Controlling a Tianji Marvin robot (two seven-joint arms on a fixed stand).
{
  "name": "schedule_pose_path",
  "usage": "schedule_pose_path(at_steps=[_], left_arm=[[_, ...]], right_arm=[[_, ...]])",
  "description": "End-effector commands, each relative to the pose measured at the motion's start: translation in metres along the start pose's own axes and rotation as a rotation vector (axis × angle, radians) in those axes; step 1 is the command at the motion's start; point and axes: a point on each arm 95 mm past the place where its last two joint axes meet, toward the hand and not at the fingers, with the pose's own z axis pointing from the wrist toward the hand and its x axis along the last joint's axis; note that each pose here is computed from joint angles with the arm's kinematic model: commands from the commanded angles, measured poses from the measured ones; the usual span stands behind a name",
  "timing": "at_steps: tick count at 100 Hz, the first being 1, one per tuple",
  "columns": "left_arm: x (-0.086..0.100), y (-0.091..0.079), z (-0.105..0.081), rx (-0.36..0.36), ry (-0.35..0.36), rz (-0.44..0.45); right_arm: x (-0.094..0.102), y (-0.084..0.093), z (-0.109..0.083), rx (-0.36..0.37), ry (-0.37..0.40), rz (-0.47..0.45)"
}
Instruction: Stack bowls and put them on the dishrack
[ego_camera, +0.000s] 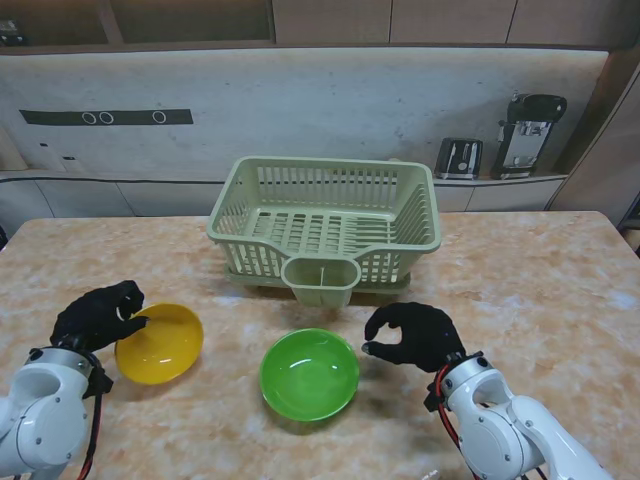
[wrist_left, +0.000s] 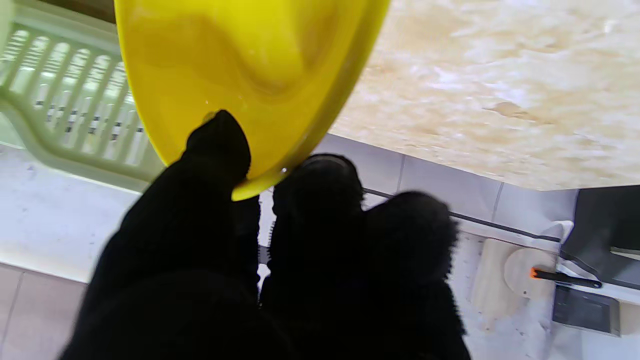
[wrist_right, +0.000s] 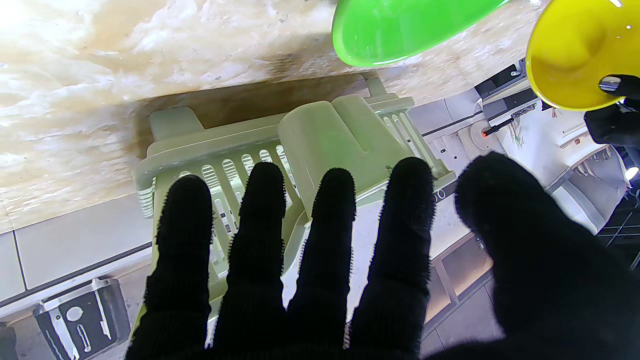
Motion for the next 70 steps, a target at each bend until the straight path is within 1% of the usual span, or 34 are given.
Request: schedule_pose_path(at_steps=[1, 17, 35, 52, 70], left_arm=[[0.014, 0.002, -0.007, -0.021, 0.029, -0.036], [0.034, 0.004, -0.018, -0.035, 0.071, -0.114], [0.056, 0.011, -0.027, -0.085, 0.123, -0.256], [0.078, 0.018, -0.029, -0.111, 0.174, -0.335], [0.102, 0.029, -0.028, -0.154, 0.212, -0.462]], right_arm=[[0.003, -0.004, -0.003, 0.016, 0.002, 0.007], [0.002, -0.005, -0.003, 0.015, 0.001, 0.007], [0.001, -0.004, -0.003, 0.013, -0.001, 0.007], [0.000, -0.004, -0.003, 0.010, -0.002, 0.006], [-0.001, -0.004, -0.004, 0.009, -0.003, 0.007]])
